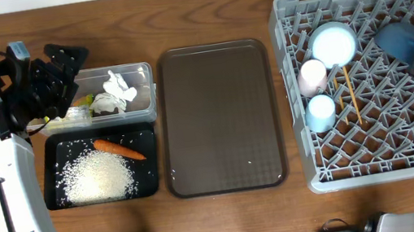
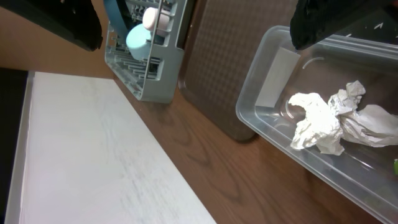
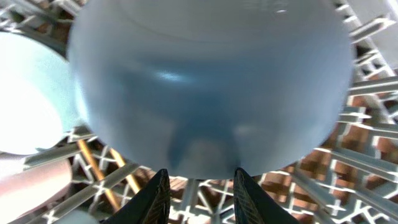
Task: Sort waste into correct bins and load items into the dishwasher rack
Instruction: 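Lay the blue plate down flat in the rack with the right gripper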
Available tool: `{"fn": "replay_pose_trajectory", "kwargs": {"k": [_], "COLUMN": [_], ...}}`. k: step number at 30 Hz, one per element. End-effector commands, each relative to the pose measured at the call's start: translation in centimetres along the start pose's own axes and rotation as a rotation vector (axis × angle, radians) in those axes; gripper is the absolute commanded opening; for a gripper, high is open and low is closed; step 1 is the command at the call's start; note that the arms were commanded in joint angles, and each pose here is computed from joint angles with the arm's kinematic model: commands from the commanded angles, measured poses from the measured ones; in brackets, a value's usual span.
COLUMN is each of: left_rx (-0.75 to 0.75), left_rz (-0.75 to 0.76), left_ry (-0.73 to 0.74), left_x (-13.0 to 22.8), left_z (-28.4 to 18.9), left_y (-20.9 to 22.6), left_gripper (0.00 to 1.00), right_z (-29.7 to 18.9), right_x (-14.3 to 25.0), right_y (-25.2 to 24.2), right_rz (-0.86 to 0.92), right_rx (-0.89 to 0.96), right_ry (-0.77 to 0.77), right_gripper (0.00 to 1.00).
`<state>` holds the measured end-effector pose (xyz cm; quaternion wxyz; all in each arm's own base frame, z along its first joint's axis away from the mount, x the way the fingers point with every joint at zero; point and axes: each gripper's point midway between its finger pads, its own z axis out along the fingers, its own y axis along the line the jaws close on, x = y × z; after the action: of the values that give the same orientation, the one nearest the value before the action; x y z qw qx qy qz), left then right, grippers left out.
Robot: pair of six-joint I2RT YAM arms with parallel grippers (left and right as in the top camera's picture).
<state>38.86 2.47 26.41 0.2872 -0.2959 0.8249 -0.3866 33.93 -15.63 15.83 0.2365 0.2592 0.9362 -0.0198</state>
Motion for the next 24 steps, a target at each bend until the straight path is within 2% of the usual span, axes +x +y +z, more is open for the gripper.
{"fn": "replay_pose_trajectory", "kwargs": {"k": [1,6,10,11,12,14,20,24], "left_rx": [-0.004,-0.004,-0.004,-0.004,-0.004,-0.004,-0.004,-0.004], "left_rz": [-0.009,-0.009,-0.009,-0.009,-0.009,-0.009,-0.009,-0.009], "left_ry": [-0.002,-0.002,-0.002,-0.002,-0.002,-0.002,-0.002,-0.002], "left_x": [-0.1,-0.1,-0.1,-0.1,-0.1,-0.1,-0.1,-0.1], "left_z": [0.0,0.0,0.0,0.0,0.0,0.0,0.0,0.0], "left_y": [0.2,0.2,0.2,0.2,0.2,0.2,0.2,0.2], "left_gripper": [0.98,0.99,0.98,0.98,0.98,0.98,0.98,0.98], "right_z": [-0.6,-3.5,-5.3,-5.5,-5.3,-4.4,0.7,2.2], "right_x": [-0.4,-3.0,-6.2,-6.7,-7.0,-7.5,-8.1,-7.6], "right_y": [1.5,2.2,1.0,0.7,0.6,0.0,-0.5,-0.7], "right_rz": [-0.006,-0.023,-0.025,-0.029,-0.046,-0.041,-0.078,-0.076], "right_rx": [-0.095,-0.124,-0.047,-0.030,-0.019,0.016,0.049,0.052], "right_ry": [-0.012,-0.153,-0.313,-0.334,-0.343,-0.345,-0.292,-0.255], "right_gripper": [0.33,0.35,0.43,0.42,0.36,0.33,0.38,0.39]}}
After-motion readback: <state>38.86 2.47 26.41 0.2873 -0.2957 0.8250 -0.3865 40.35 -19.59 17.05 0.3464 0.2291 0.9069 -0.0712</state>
